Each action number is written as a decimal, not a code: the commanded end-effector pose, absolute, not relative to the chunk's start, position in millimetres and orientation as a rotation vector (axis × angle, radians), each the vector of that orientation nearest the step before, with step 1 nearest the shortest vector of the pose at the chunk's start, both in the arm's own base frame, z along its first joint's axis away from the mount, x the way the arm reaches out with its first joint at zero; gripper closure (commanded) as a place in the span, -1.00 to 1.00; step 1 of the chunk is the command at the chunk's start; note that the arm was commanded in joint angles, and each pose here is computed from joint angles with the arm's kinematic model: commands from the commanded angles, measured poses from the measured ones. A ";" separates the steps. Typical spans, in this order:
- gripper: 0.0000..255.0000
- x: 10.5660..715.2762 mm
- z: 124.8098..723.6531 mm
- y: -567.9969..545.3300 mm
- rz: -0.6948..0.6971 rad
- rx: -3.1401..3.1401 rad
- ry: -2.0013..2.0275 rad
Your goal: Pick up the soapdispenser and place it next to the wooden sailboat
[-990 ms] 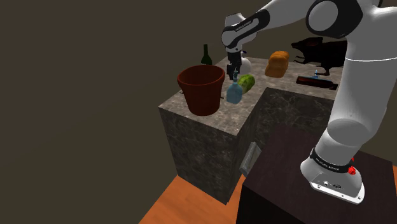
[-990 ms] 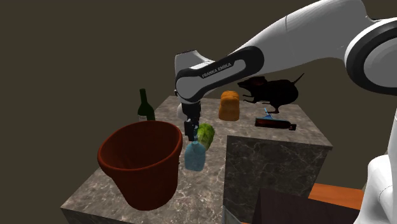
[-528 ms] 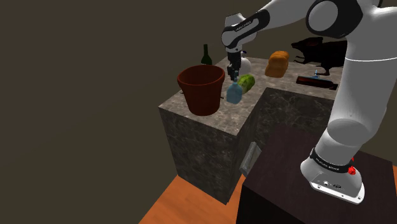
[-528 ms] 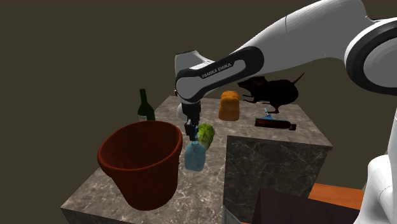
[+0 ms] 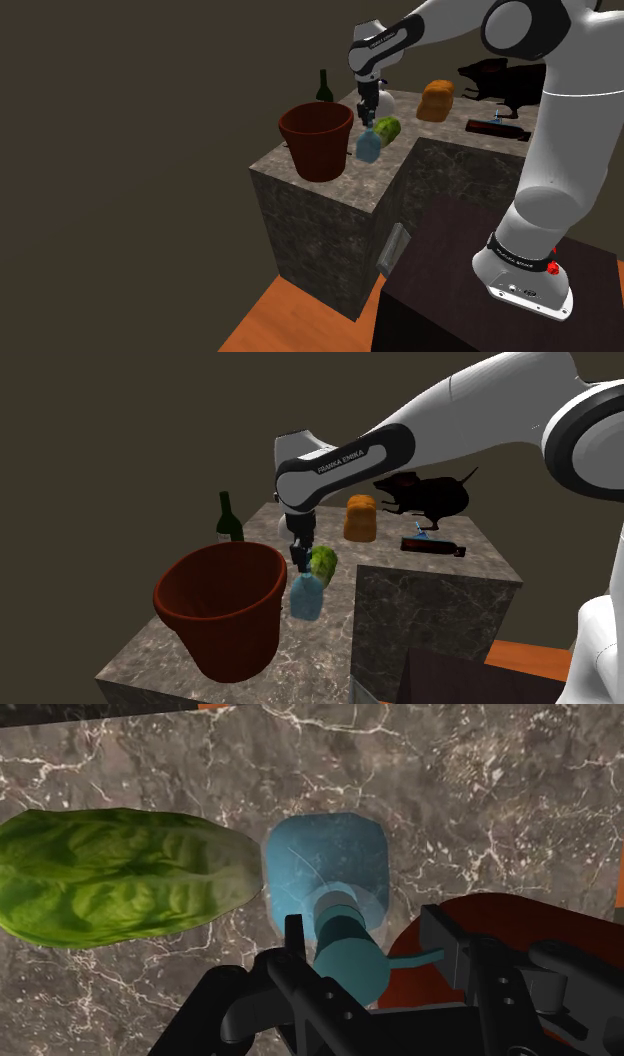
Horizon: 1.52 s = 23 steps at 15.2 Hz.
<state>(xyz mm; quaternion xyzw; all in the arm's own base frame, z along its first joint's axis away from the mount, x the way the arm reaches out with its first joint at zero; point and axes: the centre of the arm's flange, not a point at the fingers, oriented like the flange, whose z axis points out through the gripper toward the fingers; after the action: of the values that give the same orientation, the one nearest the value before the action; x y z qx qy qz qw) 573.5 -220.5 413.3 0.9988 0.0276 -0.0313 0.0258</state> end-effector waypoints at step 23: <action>1.00 573.3 537.6 -220.6 -0.096 3.087 0.085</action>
<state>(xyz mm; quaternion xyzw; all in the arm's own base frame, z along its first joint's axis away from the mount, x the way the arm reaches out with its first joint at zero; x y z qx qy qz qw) 573.7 -220.2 531.3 0.9988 0.0276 -0.0310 0.0259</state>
